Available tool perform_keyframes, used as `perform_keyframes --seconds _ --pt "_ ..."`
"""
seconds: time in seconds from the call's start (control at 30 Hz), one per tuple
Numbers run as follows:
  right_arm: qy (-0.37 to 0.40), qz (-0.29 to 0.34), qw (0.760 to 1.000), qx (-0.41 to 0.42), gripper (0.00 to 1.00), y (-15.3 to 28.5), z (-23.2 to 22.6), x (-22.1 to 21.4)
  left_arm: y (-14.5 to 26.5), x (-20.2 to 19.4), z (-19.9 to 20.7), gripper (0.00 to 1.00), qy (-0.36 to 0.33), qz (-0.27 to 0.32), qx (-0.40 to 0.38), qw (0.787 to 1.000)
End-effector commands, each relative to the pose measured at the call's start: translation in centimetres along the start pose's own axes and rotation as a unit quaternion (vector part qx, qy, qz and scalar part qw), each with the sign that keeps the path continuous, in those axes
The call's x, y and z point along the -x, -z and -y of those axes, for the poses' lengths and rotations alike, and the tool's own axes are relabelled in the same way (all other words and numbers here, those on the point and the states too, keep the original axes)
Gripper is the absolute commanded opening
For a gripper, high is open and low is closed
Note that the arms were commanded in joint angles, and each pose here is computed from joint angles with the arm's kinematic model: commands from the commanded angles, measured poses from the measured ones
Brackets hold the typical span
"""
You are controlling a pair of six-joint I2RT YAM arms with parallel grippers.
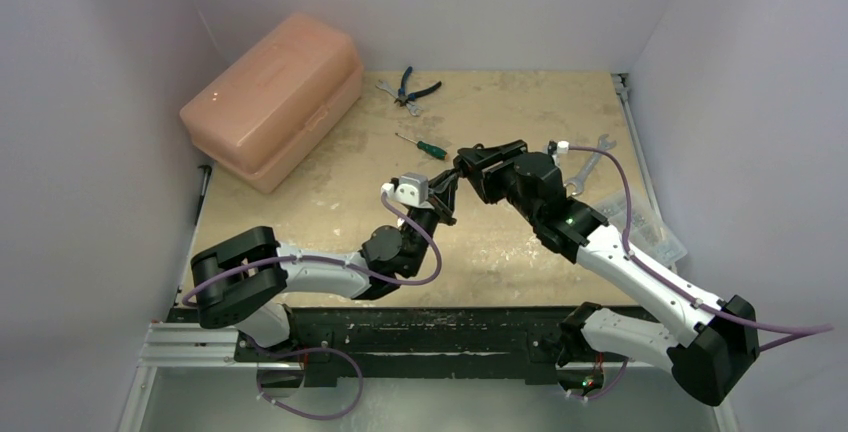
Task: Unlock with the key
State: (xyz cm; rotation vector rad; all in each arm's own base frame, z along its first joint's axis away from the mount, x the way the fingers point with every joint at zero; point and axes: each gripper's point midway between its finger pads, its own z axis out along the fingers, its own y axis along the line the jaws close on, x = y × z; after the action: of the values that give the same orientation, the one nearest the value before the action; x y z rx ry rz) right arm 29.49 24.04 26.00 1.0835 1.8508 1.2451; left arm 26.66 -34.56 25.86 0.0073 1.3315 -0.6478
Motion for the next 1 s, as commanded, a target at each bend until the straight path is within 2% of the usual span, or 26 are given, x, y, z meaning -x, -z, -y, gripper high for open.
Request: perform_keyframes --seconds 0.0,0.63,0.67,0.8,0.87,0.97 --pt "0.009 -0.120 0.991 0.058 0.00 3.1 -4.1 -5.4 0.1 1.0 3.3 0.00 0.017 0.012 -0.087 0.996" --pt "0.028 -0.121 0.991 0.049 0.00 3.3 -3.5 -5.4 1.3 0.8 2.6 0.00 -0.043 0.000 -0.113 0.993" --pt "0.029 -0.121 0.991 0.047 0.00 3.3 -3.4 -5.4 1.4 0.8 2.6 0.04 -0.046 -0.001 -0.116 0.992" --pt "0.037 -0.105 0.993 0.043 0.00 3.4 -3.2 -4.7 2.1 0.8 2.8 0.39 -0.058 -0.013 -0.136 0.989" --pt "0.043 -0.093 0.994 0.038 0.00 3.4 -2.9 -4.3 2.5 0.8 3.0 0.45 -0.070 -0.024 -0.148 0.986" --pt "0.059 -0.071 0.995 0.034 0.00 3.4 -2.6 -3.4 3.0 1.5 2.8 0.48 -0.082 -0.042 -0.156 0.983"
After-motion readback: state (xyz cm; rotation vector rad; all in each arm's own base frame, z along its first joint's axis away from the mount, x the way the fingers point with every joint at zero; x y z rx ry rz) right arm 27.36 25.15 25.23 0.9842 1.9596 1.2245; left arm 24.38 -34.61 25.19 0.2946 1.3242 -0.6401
